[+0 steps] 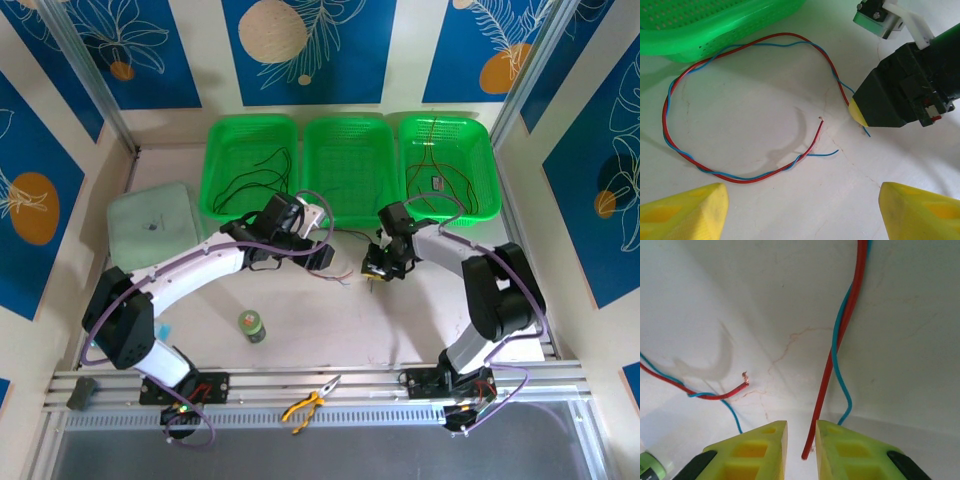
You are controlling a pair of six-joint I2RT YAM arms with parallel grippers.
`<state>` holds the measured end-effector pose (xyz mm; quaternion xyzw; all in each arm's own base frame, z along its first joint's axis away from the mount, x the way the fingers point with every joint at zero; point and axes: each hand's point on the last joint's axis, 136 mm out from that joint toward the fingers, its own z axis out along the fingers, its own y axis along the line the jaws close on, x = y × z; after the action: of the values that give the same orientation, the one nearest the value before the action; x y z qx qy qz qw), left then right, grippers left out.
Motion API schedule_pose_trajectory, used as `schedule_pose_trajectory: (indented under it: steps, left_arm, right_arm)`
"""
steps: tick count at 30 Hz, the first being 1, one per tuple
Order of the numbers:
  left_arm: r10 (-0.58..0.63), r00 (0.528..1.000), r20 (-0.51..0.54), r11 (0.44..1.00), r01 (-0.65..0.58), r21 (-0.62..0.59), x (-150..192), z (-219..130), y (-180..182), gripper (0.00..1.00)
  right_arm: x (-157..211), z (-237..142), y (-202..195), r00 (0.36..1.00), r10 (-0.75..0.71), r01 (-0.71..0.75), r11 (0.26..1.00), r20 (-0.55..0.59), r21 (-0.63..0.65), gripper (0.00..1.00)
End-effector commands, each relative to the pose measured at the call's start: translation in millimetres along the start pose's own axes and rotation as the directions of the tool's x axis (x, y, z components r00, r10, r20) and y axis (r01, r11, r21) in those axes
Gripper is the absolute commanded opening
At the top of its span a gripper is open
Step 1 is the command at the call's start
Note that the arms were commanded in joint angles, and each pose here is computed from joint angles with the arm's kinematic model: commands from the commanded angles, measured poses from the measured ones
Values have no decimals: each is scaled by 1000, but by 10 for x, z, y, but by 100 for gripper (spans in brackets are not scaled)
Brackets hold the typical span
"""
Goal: Untangle the cables
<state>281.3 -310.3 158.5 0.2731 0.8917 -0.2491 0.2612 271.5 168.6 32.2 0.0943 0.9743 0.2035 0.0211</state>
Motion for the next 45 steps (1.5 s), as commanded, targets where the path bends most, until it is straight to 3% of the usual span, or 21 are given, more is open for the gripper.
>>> schedule_pose_trajectory:
  steps: [1,9,18,30,45]
  left_arm:
    - [11,999,30,1000,-11,-2,-95,-58,-47,79]
    - [11,999,48,1000,-11,3,-185,-82,-73,79]
    - [12,999,52,1000,-11,-12,-182,-100,-47,79]
    - [39,998,52,998,-37,-43,-141,-132,3,79]
    - [53,978,200,982,-87,165,-330,-499,-408,84]
  right_arm:
    - [-6,28,1,1000,19,-20,1000,-24,-11,23]
    - [-24,94,32,998,25,-27,999,-58,-32,21]
    - [-25,192,-109,996,27,-22,998,-84,66,20]
    - [9,253,-76,992,-36,59,980,-125,189,0]
    - [434,-785,302,999,35,-34,993,9,-110,0]
